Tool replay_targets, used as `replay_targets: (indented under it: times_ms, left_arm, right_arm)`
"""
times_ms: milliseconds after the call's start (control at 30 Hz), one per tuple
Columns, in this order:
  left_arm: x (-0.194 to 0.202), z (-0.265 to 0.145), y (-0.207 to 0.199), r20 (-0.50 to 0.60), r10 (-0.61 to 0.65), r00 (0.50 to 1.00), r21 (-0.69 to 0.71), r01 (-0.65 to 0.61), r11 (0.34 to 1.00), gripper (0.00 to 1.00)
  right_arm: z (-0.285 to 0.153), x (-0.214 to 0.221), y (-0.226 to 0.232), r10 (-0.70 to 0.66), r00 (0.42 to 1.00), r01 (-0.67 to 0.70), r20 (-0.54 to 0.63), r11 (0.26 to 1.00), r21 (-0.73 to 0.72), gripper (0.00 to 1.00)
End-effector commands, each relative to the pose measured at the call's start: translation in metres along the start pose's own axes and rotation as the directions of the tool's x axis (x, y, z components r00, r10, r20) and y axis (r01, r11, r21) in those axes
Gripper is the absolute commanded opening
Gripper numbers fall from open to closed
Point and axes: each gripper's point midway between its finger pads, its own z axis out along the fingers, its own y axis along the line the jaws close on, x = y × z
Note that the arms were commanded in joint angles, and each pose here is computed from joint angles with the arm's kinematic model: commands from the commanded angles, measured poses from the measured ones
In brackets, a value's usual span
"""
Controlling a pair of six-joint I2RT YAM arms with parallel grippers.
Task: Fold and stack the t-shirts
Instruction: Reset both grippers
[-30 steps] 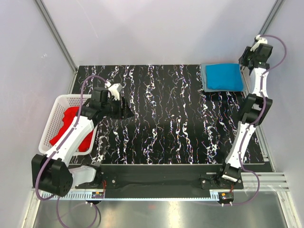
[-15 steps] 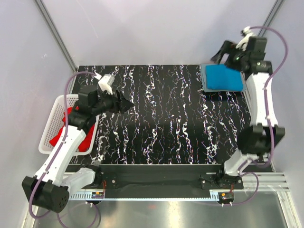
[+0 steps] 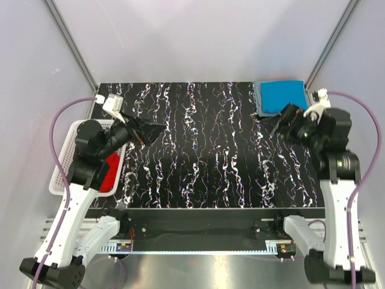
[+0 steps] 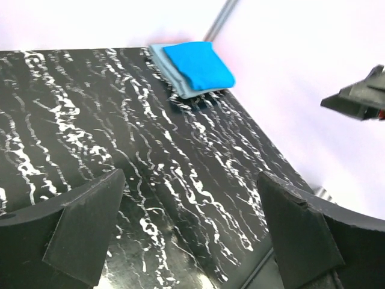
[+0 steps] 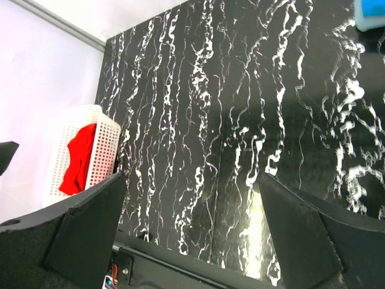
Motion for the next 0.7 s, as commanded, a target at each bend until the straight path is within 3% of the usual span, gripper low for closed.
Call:
replay_targets:
  times_ms: [0,200,667]
  left_arm:
    - [0.006,-0.012,-0.019,-0.021,-0.008,1.000,0.083,0.010,0.996,0.99]
    - [0.014,-0.032,-0.026,0.003,-0.013,1.000,0.086,0.012,0.996,0.99]
    - [0.021,-0.045,-0.030,-0.030,0.003,1.000,0.072,-0.001,0.997,0.99]
  right_arm:
    - [-0.012,0.016,-0.014,0.047,0.999,-0.049,0.027,0.996,0.070,1.00]
    - [-0.023,0.034,-0.033,0.064,0.998,-0.065,0.009,0.984,0.167,1.00]
    - [-0.031,0.035,-0.035,0.058,0.997,-0.066,0.045,0.982,0.179,1.00]
